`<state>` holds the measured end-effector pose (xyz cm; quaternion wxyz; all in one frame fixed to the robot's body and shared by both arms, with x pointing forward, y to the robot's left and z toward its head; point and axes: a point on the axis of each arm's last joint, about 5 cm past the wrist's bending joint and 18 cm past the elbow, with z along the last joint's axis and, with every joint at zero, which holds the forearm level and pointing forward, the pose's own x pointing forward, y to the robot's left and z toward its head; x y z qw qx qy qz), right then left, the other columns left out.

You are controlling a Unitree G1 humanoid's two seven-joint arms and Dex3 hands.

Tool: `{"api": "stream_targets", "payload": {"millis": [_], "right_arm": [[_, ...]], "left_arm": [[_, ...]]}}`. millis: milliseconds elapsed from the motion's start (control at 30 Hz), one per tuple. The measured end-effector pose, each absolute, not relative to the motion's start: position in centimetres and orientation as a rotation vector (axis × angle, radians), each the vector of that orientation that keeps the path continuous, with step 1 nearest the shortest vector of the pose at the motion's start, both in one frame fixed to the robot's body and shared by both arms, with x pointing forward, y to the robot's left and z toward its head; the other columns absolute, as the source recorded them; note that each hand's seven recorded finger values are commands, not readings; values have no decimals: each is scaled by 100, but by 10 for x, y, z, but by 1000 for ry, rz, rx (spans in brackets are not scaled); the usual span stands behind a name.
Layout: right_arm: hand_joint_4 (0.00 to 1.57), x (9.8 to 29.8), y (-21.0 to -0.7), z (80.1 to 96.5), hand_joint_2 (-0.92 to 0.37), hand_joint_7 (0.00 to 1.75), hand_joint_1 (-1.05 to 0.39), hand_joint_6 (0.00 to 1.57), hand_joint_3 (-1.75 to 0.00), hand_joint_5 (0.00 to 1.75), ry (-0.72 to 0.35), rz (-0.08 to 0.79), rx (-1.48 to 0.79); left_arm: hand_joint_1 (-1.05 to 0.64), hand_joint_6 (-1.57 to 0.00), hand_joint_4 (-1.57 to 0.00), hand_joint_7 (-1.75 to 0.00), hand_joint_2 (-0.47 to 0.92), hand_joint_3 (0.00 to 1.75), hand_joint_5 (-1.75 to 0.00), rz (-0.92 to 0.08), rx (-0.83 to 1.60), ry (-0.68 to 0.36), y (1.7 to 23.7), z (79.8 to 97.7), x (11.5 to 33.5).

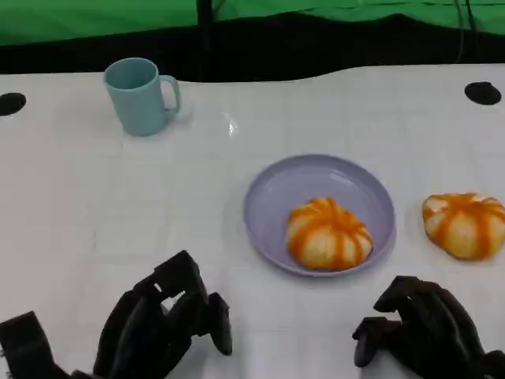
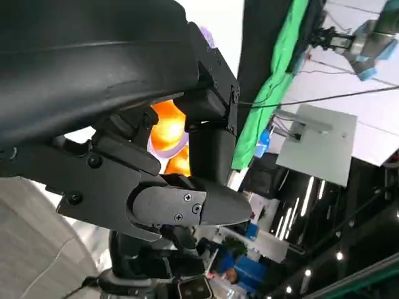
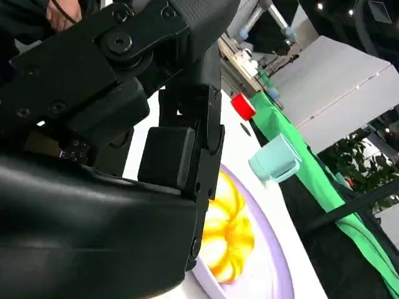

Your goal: Grasp the bread from the table and place it into the plate.

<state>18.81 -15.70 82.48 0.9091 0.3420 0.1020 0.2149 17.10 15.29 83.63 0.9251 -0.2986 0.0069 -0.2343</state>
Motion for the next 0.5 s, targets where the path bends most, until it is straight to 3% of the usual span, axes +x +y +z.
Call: {"api": "stream_targets", "payload": {"millis": [500], "right_arm": [[157,187,-157,823,-71,35,-102,157,0,72,215,439,713]], "left_arm": [[-77,-66,-89,-175,92,20,-175,-481,-655,47,159,835,174]]}}
